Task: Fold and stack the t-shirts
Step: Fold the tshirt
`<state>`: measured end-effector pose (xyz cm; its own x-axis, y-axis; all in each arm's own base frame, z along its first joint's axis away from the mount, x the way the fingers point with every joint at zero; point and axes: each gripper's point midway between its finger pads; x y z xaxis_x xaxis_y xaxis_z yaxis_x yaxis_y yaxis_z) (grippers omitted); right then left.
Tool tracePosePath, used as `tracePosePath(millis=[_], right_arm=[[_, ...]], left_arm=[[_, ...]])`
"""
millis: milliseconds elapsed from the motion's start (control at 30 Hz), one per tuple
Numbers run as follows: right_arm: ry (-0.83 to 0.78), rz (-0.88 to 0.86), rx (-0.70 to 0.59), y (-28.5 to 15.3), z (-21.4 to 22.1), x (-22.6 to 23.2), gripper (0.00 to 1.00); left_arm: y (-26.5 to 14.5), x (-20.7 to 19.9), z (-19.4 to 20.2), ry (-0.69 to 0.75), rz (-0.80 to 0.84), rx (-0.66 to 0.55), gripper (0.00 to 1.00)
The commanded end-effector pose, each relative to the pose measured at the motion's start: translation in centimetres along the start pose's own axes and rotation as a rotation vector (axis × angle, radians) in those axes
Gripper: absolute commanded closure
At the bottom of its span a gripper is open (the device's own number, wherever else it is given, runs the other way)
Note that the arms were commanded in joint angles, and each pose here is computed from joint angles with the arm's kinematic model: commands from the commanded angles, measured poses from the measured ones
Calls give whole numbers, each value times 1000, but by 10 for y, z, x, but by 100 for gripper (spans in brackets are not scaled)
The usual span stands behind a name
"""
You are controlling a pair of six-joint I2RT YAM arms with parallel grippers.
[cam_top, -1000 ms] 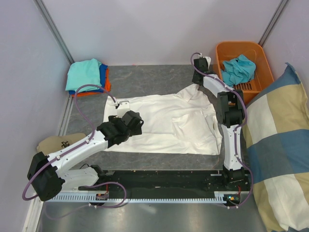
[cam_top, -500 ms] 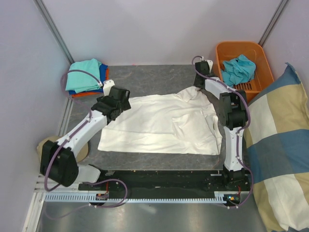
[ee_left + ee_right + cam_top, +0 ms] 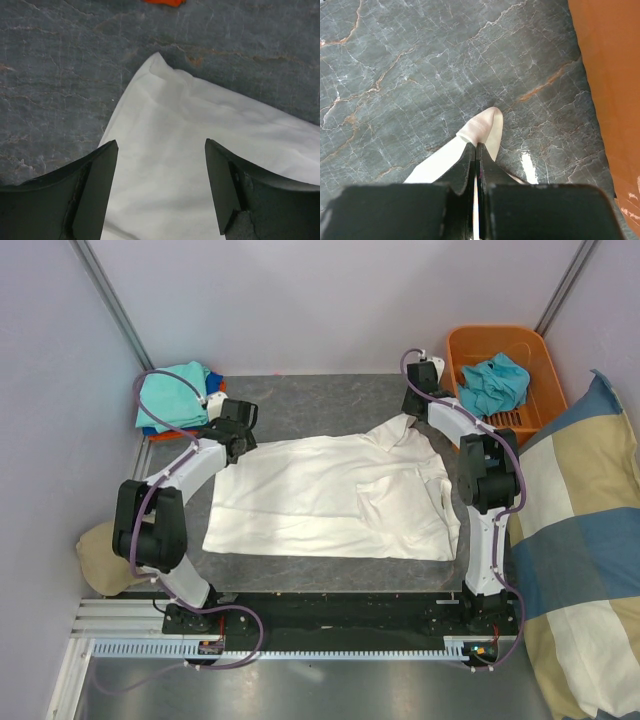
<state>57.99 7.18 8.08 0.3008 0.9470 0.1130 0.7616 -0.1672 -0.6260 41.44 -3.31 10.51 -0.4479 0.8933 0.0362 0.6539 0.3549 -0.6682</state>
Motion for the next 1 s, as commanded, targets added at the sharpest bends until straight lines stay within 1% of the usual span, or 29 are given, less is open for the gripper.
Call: tracePosePath(millis=[0,133,233,333,700,867,967], right_arm=[[32,-21,-40,-10,-18,2,100],[34,-24,-32,-9,-15,2,100],[34,-23,-28,-8,-14,1,100],[28,-23,-28,-8,-13,1,100],[24,-17,-12,-1,-6,-2,100],[20,-16,-3,1,-2,-1,100],[21,-17,-2,2,-2,-1,100]], left_arm=[[12,-3,-39,-52,23,-84,23],[30,-4,-39,-86,31,-71,27],[44,-8,-35,-119,49,-53,31],[53,-13,-31,-128,59,-40,34],[69,-21,-40,-138,65,-43,37],[77,-20,-40,-144,58,-36,42],[80,-18,-40,-150,55,-31,44]])
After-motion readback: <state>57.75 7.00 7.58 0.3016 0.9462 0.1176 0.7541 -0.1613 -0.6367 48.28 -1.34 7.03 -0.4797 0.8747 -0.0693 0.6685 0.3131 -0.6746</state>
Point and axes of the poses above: each gripper's point midway between its finger pads, its own y axis out along the fingers, its own x axis along the line the jaws close on, z = x × y, and after that the axes turned 2 degrees about y, right-handed
